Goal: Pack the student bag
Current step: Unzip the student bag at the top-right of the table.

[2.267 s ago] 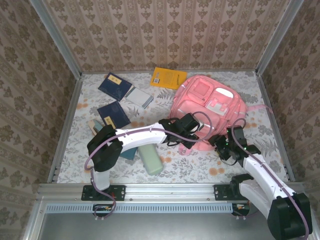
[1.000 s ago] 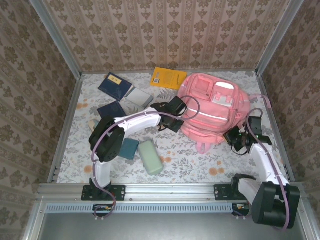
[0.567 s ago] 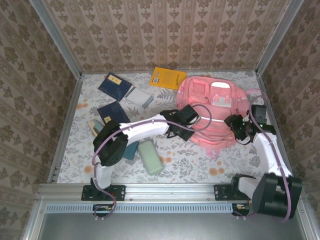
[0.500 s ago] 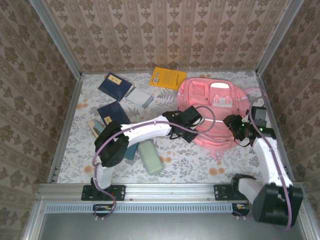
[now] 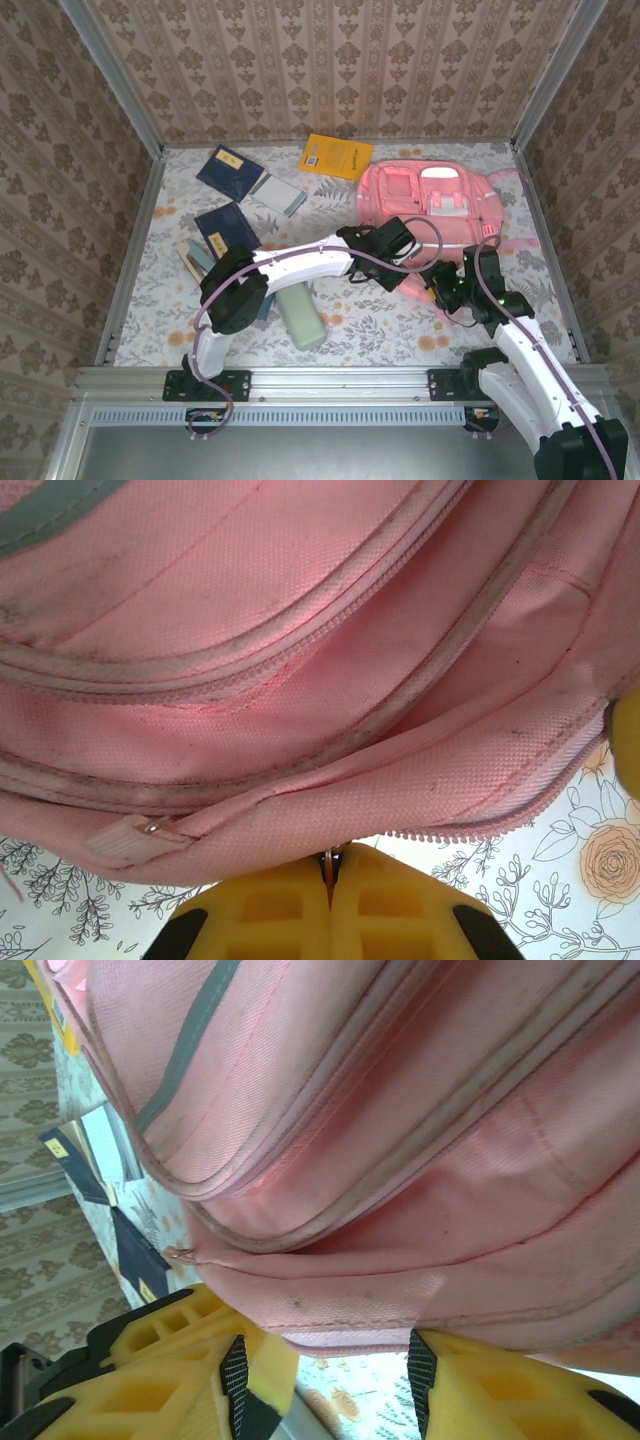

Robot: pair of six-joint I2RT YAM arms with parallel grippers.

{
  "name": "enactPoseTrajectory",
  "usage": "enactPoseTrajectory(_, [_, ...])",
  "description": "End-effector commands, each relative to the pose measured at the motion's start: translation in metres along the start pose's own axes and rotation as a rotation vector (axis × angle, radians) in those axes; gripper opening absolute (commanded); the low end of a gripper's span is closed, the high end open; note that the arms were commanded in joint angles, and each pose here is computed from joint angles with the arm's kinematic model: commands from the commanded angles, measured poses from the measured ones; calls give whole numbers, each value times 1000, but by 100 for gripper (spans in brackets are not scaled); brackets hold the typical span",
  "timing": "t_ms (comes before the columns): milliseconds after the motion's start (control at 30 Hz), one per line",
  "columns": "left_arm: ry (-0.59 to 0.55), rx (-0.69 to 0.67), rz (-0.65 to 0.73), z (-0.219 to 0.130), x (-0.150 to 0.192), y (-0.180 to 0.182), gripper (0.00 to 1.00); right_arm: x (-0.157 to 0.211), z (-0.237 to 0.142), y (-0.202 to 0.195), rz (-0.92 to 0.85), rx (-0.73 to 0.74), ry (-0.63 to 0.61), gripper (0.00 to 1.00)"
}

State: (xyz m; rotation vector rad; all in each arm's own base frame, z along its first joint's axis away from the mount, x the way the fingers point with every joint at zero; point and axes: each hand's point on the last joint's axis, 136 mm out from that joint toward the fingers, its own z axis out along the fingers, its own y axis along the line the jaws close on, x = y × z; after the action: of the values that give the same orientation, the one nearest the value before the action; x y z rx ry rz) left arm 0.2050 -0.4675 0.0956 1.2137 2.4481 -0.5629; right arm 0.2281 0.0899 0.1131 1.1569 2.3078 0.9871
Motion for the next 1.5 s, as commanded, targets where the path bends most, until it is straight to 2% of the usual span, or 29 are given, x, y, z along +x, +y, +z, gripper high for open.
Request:
enactPoseTrajectory(0, [-57, 31, -15, -7, -18, -9, 0, -1, 2, 12, 92, -56, -7, 50])
enactPoseTrajectory(367, [-68, 29, -21, -11, -12, -10, 0, -16, 34, -4, 151, 18, -43, 53])
enactPoseTrajectory(433, [-67, 28, -16, -12, -11, -11, 0, -22, 37, -3, 140, 34, -63, 51])
enactPoseTrajectory(533, [-68, 25, -16, -12, -10, -11, 0, -26, 41, -1, 152, 40, -71, 42])
enactPoseTrajectory(667, [-65, 16, -24, -10, -9, -9, 0, -22, 37, 11, 135, 13, -50, 41])
enactPoseTrajectory(733, [-74, 26, -19, -11, -10, -11, 0, -23, 35, 3, 132, 36, -71, 35])
enactPoseTrajectory(767, [-80, 25, -18, -13, -11, -11, 0, -23, 35, 0, 134, 43, -79, 23])
enactPoseTrajectory(800, [-82, 19, -15, -12, -12, -10, 0, -24, 36, -3, 139, 41, -86, 6])
enactPoseTrajectory(833, [-81, 13, -14, -12, -11, -9, 0, -23, 37, -5, 142, 42, -84, 0])
enactPoseTrajectory(867, [-78, 4, -15, -12, -11, -6, 0, -23, 37, -7, 141, 48, -83, 0])
enactPoseTrajectory(1033, [-64, -63, -40, -12, -6, 20, 0, -26, 21, -11, 60, 105, -117, 0])
enactPoseTrajectory(1300, [-44, -162, -109, -15, -1, 90, 0, -37, -8, -31, 21, 169, -174, 0])
enactPoseTrajectory(1467, [-54, -226, -137, -12, -13, 139, 0, -41, -23, -28, 4, 162, -174, 0])
